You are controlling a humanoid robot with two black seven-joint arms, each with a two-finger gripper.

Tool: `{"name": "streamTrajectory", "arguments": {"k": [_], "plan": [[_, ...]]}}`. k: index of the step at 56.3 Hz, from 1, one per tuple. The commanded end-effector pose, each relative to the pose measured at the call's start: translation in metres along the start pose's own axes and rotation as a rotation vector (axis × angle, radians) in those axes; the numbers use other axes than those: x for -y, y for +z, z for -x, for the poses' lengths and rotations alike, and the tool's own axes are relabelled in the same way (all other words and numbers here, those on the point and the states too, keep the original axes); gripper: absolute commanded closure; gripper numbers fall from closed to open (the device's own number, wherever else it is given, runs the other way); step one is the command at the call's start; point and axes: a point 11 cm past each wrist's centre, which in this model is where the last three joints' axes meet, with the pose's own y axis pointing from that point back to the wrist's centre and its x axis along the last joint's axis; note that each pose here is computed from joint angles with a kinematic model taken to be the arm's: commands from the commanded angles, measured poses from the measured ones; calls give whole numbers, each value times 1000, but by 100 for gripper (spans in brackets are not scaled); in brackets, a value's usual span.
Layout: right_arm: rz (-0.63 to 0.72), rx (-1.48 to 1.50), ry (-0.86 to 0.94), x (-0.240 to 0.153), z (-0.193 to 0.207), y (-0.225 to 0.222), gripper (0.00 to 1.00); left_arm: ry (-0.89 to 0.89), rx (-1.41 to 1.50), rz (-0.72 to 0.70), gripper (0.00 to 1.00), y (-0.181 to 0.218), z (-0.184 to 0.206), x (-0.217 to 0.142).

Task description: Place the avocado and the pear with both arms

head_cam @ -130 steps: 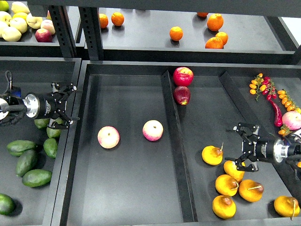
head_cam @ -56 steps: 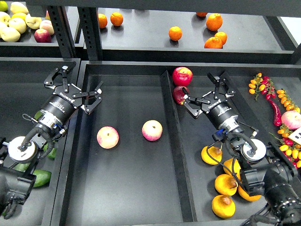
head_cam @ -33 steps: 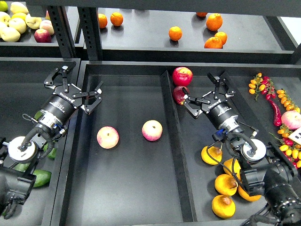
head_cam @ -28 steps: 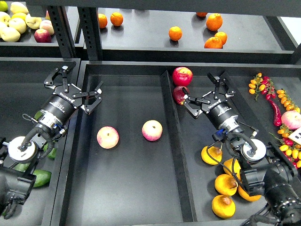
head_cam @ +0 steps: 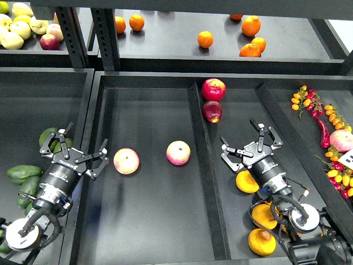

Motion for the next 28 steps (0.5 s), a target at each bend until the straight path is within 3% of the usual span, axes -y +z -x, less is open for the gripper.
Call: {"name": "streamTrajectory", "arguments": {"k": [1,13,28], "plan": [[-12,7,10,-6,-4,0,0,9,-7,-2,0,-2,-2,-5],[-113,8,13,-9,-5,-12,0,17,-12,5,0,-3,-4,-13],[-93,15,15,-17,-6,-1,0,13,-11,13,0,-1,-3,-13]]}}
